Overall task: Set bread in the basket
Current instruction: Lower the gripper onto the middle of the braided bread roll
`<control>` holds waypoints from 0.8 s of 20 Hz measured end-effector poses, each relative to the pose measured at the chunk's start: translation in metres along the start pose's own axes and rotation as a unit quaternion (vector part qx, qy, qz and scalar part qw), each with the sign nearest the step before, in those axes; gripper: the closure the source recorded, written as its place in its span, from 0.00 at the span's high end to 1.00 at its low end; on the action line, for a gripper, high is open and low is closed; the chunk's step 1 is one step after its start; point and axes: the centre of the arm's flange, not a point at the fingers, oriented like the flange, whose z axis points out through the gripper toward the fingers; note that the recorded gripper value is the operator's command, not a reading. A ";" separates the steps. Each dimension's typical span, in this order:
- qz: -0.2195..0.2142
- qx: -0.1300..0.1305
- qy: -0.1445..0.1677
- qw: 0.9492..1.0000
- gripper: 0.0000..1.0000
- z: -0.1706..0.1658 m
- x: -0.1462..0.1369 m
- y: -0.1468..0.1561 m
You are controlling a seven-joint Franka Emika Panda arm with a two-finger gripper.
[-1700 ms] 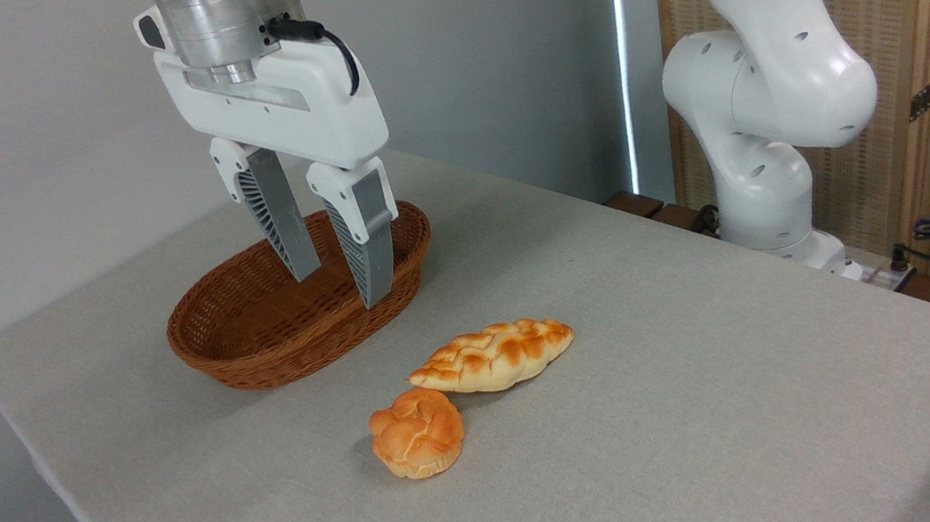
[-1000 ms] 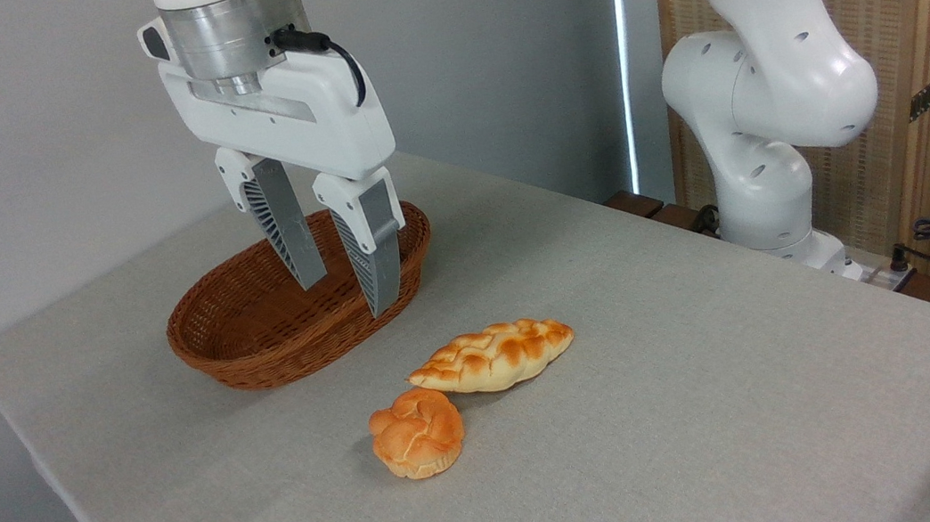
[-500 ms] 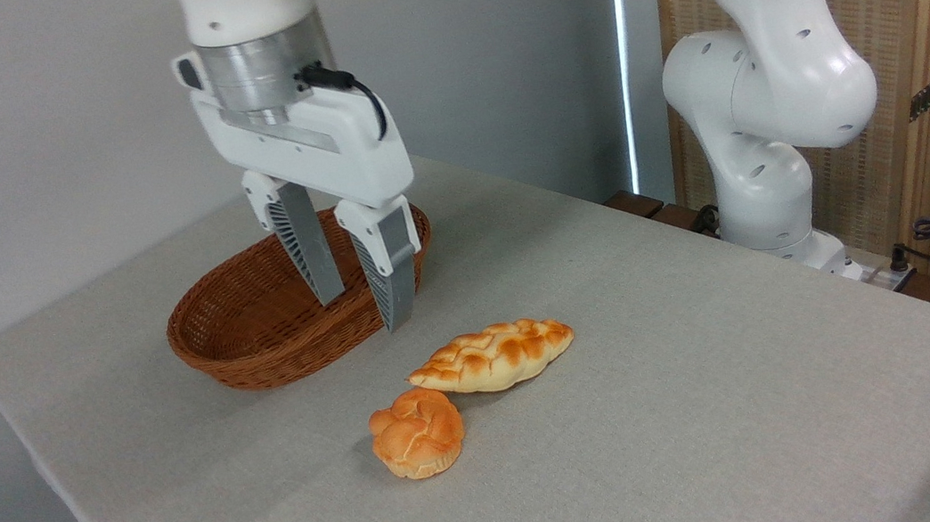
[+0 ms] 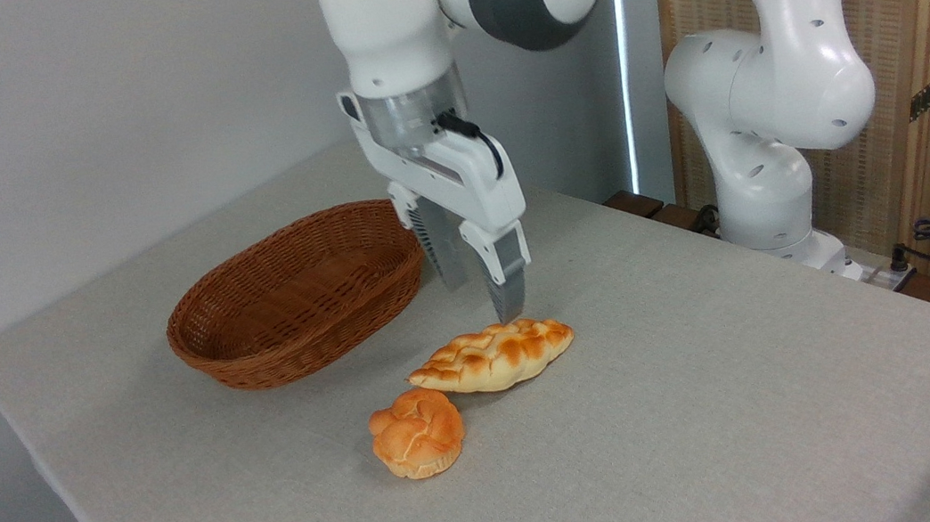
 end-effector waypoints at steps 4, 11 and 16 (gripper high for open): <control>0.054 -0.003 -0.029 0.998 1.00 0.027 -0.006 0.008; 0.062 0.002 -0.034 0.998 1.00 0.043 -0.024 -0.006; 0.064 0.005 -0.031 0.997 1.00 0.043 -0.022 -0.005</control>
